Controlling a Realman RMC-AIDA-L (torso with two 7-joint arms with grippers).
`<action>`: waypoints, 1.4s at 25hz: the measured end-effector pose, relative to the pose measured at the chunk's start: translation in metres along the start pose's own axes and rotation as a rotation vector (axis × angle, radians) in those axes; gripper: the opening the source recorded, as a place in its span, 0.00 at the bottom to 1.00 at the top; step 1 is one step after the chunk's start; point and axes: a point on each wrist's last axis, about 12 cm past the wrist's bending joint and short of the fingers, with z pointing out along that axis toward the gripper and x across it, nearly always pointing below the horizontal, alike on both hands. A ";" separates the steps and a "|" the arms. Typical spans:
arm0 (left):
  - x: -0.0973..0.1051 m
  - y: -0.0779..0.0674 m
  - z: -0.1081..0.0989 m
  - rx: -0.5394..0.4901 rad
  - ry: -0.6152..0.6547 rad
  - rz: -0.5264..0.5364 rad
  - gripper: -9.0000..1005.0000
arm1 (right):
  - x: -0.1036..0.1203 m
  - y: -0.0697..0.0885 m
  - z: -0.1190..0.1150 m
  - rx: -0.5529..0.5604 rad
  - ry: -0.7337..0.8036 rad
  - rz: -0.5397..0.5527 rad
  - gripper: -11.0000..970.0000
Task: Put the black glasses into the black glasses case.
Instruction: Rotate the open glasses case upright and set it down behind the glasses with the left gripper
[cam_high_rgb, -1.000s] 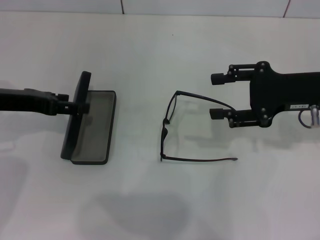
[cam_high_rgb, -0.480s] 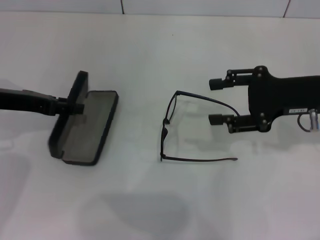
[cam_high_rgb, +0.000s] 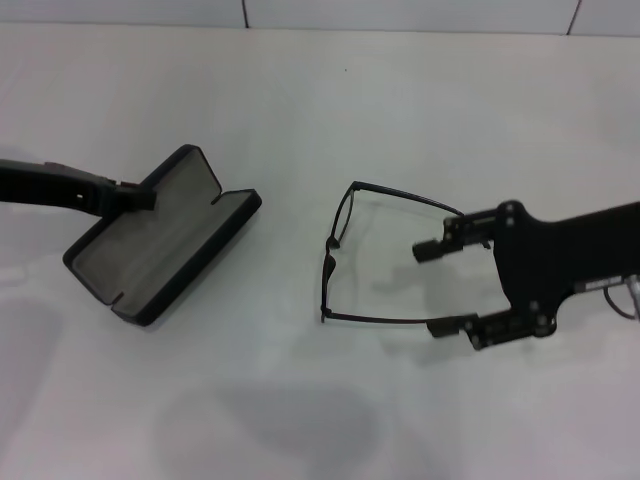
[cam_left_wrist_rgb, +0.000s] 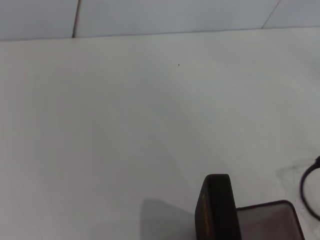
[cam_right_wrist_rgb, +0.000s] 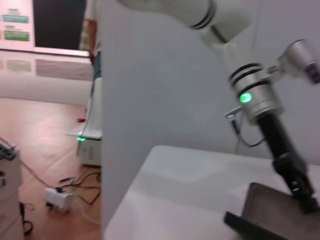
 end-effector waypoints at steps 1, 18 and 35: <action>-0.002 0.001 0.001 -0.008 0.002 0.012 0.33 | 0.000 0.000 0.000 0.000 0.000 0.000 0.71; -0.109 -0.041 0.047 0.034 -0.192 0.812 0.22 | 0.015 0.023 0.015 0.005 -0.039 -0.068 0.71; -0.145 -0.102 0.125 0.096 -0.039 1.140 0.22 | 0.025 0.039 0.015 0.032 -0.053 -0.064 0.71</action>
